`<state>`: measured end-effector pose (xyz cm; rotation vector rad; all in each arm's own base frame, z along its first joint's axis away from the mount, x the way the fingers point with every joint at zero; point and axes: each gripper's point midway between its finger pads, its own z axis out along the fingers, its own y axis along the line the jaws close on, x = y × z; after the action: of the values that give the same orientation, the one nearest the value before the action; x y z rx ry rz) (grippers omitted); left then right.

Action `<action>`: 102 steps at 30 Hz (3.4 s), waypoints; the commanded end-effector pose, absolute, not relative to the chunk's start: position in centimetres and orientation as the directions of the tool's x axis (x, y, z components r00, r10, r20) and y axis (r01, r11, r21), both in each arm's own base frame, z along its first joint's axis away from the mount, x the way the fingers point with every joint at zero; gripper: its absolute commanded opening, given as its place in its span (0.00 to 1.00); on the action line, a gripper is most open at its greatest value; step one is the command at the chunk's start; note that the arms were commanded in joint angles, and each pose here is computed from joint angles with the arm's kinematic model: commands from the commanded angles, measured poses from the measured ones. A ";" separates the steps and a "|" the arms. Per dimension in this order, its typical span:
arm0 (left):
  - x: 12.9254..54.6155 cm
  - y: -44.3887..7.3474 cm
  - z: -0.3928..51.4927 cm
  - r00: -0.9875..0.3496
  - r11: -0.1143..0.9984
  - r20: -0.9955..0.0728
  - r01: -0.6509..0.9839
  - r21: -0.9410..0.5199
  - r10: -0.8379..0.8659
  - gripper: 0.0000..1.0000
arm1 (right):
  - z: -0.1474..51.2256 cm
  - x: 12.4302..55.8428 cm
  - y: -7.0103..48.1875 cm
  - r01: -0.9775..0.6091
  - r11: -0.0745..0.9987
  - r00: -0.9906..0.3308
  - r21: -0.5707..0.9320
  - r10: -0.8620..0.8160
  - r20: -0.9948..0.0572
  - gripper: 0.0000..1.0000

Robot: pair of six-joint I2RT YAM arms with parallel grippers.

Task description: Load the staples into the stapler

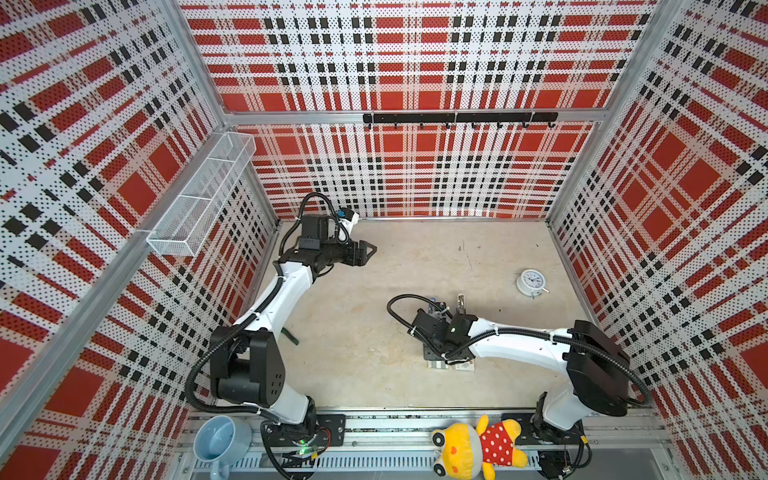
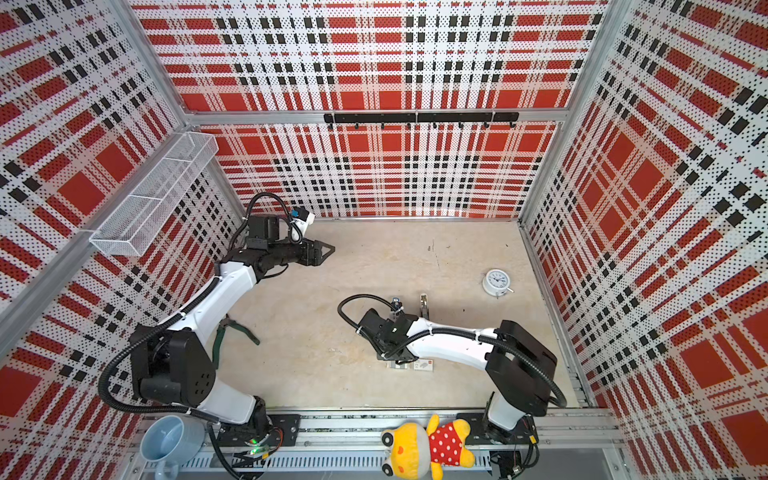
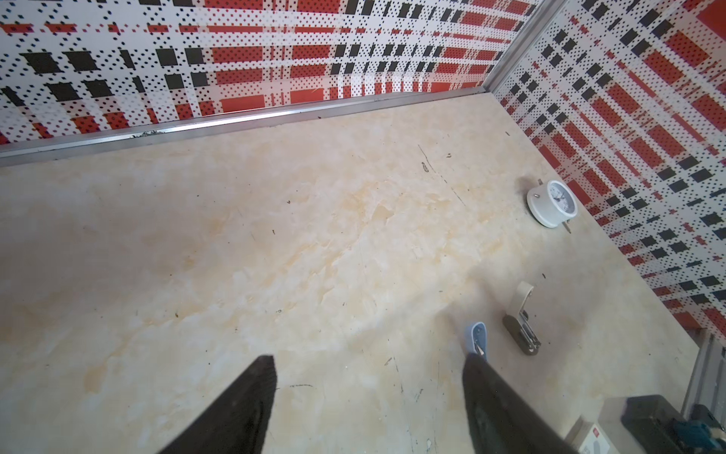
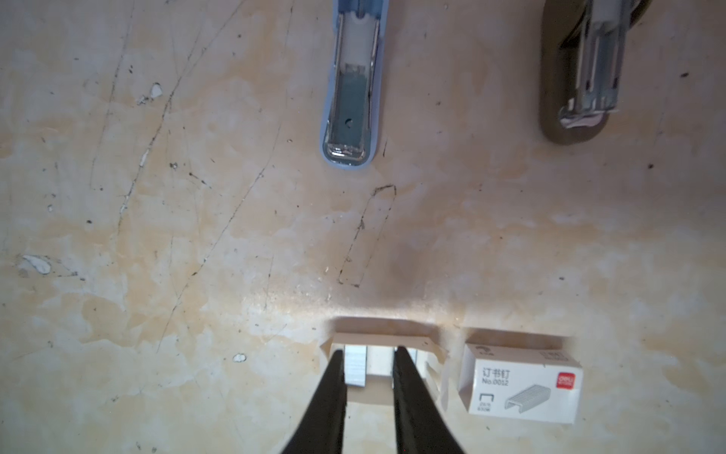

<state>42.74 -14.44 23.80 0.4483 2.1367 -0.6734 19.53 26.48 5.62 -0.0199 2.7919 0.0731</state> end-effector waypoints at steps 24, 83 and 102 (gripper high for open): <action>41.4 -16.0 23.2 -0.603 0.758 -0.789 0.568 -0.321 0.117 0.77 | 2.6 17.8 27.6 0.018 0.997 -0.953 0.071 0.039 -0.301 0.23; 40.7 -17.0 23.3 -0.592 0.755 -0.793 0.583 -0.299 0.143 0.77 | 2.5 16.8 27.9 -0.042 0.998 -0.945 0.037 -0.028 -0.327 0.22; 40.5 -17.1 23.3 -0.593 0.755 -0.791 0.586 -0.296 0.150 0.77 | 0.5 15.8 27.2 -0.020 0.999 -0.956 0.032 -0.010 -0.294 0.21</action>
<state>41.23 -17.06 22.80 0.5379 2.1566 -0.7018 16.46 27.99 1.61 -0.0438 2.8254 0.0821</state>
